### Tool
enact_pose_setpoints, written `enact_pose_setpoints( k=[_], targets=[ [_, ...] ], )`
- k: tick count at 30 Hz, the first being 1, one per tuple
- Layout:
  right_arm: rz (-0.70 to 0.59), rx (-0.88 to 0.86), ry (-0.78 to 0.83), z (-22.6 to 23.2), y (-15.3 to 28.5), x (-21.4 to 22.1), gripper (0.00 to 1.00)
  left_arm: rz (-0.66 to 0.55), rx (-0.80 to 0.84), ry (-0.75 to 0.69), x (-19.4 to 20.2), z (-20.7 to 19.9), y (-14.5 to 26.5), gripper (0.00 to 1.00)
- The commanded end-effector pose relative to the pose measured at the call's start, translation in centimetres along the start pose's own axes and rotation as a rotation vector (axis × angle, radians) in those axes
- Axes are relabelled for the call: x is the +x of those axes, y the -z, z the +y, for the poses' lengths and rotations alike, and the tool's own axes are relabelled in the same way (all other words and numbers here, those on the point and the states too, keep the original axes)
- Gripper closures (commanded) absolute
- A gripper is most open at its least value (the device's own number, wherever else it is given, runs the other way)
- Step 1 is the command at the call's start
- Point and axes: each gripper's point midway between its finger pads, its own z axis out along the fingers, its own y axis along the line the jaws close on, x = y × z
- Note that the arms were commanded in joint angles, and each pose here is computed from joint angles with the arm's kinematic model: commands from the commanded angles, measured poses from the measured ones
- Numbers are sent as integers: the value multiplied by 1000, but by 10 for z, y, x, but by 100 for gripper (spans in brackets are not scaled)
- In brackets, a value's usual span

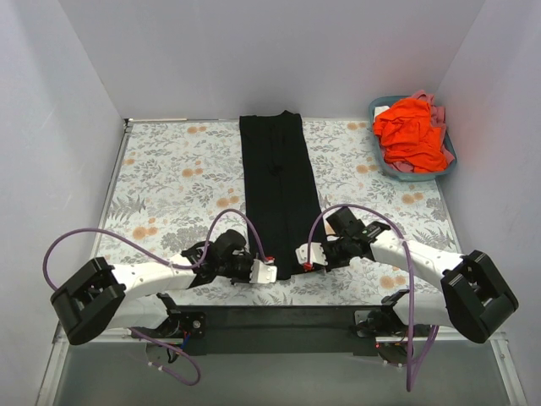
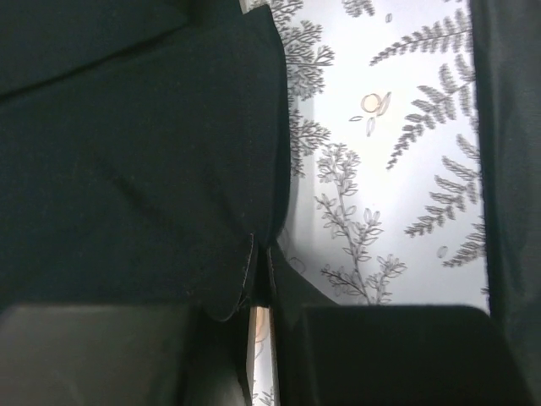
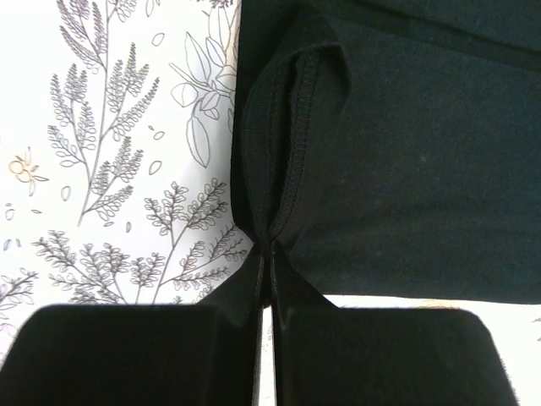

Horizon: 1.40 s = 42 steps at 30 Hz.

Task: Fold and stack the t-shirts
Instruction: Fold the tshirt

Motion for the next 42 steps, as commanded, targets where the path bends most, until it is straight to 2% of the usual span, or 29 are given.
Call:
enact_pose_setpoints(
  k=[1,4,8,14,17,18,20,28,30,42],
  targets=[
    [-18,-37,-60,10,9,-12,99,-27,49,29,-14,-3,6,100],
    [-39,-37,-75,15,16,-28,99,-76,66,56,-38,-5,14,100],
    [-85,8,-68,11,33,-49,99,-126,86,171,-65,-5,31,100],
    [-63,128,27,-32,59,-55,99,-162,-23,186,-67,35,48,100],
    [-48,139,29,-58,61,-54,99,-184,-92,172,-69,76,58,100],
    [-45,146,54,-74,63,-55,99,-160,-109,187,-57,93,57,100],
    [-50,169,59,-94,68,-51,99,-172,-163,151,-57,127,66,100],
    [-16,214,117,-179,72,-26,99,-154,-246,136,-25,212,63,100],
    [-9,190,112,-190,61,-17,99,-152,-263,142,-16,233,58,100],
    [3,222,95,-269,43,14,99,-101,-292,162,31,289,36,100]
  ],
)
